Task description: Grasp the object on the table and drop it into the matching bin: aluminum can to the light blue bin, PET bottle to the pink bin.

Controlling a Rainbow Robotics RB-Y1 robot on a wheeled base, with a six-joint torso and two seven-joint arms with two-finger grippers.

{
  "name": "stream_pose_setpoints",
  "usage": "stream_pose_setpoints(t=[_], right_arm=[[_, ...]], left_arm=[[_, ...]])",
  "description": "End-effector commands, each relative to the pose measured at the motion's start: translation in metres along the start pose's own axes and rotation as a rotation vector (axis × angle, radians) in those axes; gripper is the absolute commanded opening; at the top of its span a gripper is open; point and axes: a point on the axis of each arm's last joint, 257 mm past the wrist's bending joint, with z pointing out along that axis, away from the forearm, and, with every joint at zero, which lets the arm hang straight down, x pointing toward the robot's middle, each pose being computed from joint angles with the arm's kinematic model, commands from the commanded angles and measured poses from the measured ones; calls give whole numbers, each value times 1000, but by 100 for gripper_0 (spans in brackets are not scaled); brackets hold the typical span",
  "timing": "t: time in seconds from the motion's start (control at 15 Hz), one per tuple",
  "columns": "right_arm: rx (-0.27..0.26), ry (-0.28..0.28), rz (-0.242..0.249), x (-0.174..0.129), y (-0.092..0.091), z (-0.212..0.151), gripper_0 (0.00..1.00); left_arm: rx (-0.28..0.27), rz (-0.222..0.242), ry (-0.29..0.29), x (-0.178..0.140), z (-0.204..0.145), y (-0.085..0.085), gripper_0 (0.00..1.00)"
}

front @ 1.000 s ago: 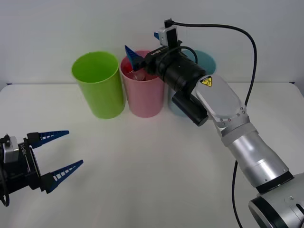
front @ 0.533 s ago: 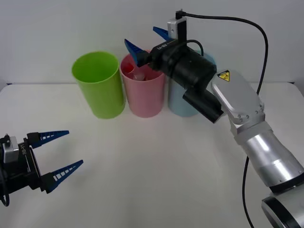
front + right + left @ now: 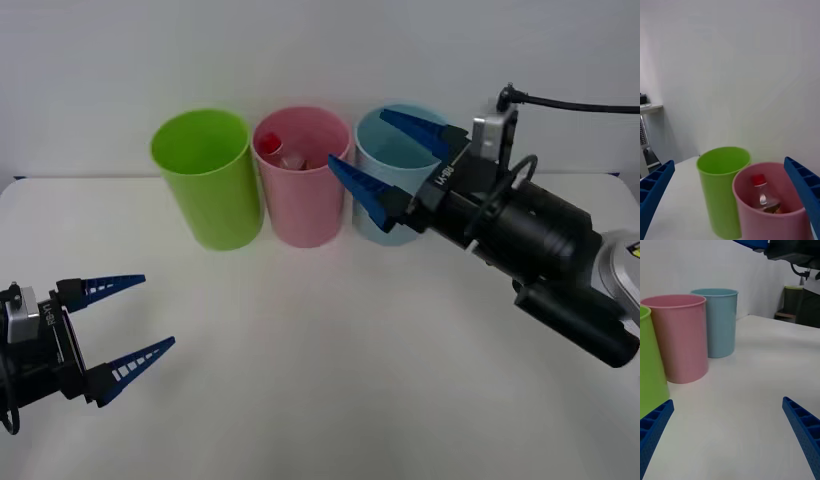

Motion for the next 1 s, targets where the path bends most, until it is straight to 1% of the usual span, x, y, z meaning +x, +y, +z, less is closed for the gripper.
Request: stream_pose_setpoints(t=[0.07, 0.2, 0.27, 0.4, 0.53, 0.6, 0.73, 0.87, 1.0], right_arm=[[-52, 45, 14, 15, 22, -49, 100], [-80, 89, 11, 28, 34, -80, 100], [-93, 108, 18, 35, 39, -91, 100], [-113, 156, 18, 50, 45, -112, 100], [-122, 192, 33, 63, 52, -131, 100], [-138, 212, 34, 68, 57, -141, 100], [-157, 239, 31, 74, 62, -153, 100], [-176, 265, 40, 81, 69, -167, 100], [-171, 291, 54, 89, 76, -189, 100]], left_arm=[[0, 0, 0, 0, 0, 0, 100], [0, 0, 0, 0, 0, 0, 100], [0, 0, 0, 0, 0, 0, 100], [0, 0, 0, 0, 0, 0, 100], [0, 0, 0, 0, 0, 0, 100], [0, 0, 0, 0, 0, 0, 100], [0, 0, 0, 0, 0, 0, 100], [0, 0, 0, 0, 0, 0, 100], [0, 0, 0, 0, 0, 0, 100]])
